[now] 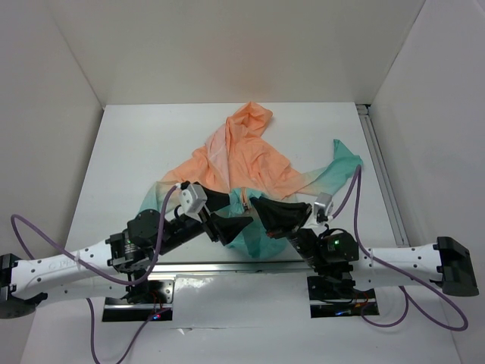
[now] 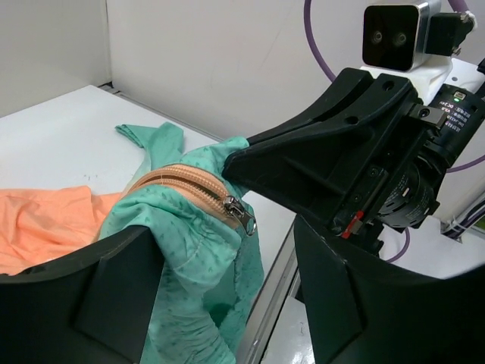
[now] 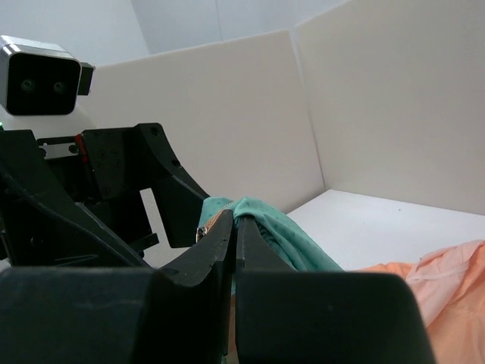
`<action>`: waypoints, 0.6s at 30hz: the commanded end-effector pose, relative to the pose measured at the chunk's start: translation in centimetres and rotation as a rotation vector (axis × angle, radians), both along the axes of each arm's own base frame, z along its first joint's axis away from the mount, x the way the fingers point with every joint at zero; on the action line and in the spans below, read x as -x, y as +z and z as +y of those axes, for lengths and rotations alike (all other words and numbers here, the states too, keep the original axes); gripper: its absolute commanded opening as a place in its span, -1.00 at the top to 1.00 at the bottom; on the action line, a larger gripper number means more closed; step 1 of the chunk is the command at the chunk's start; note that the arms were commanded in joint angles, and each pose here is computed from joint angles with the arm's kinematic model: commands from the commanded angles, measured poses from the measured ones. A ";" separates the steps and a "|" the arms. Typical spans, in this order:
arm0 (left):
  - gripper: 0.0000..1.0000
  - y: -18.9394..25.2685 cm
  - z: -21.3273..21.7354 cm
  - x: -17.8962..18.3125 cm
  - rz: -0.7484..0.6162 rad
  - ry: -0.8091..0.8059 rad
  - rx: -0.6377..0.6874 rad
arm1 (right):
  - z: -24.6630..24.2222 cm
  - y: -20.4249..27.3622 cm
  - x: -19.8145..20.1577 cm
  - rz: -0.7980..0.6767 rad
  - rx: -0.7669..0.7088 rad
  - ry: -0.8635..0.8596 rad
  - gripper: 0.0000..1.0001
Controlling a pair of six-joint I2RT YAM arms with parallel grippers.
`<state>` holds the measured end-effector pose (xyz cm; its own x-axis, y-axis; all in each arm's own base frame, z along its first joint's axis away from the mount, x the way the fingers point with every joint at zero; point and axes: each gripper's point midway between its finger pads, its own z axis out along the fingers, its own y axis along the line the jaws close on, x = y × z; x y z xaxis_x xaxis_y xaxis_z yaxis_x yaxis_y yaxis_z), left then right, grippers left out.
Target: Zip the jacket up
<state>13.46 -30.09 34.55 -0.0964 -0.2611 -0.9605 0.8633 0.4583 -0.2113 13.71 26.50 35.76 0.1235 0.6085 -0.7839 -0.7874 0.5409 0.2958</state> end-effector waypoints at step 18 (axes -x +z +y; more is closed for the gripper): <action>-0.72 -0.7 3.1 -1.0 0.147 0.128 -0.227 | -0.5 4.6 0.0 -0.073 -0.056 -0.037 1.00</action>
<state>14.07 -28.01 35.66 -0.1578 -0.1156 -0.9807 0.8090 0.5544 -0.1955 13.97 26.84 37.16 0.1659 0.5962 -0.7855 -0.7809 0.5659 0.2645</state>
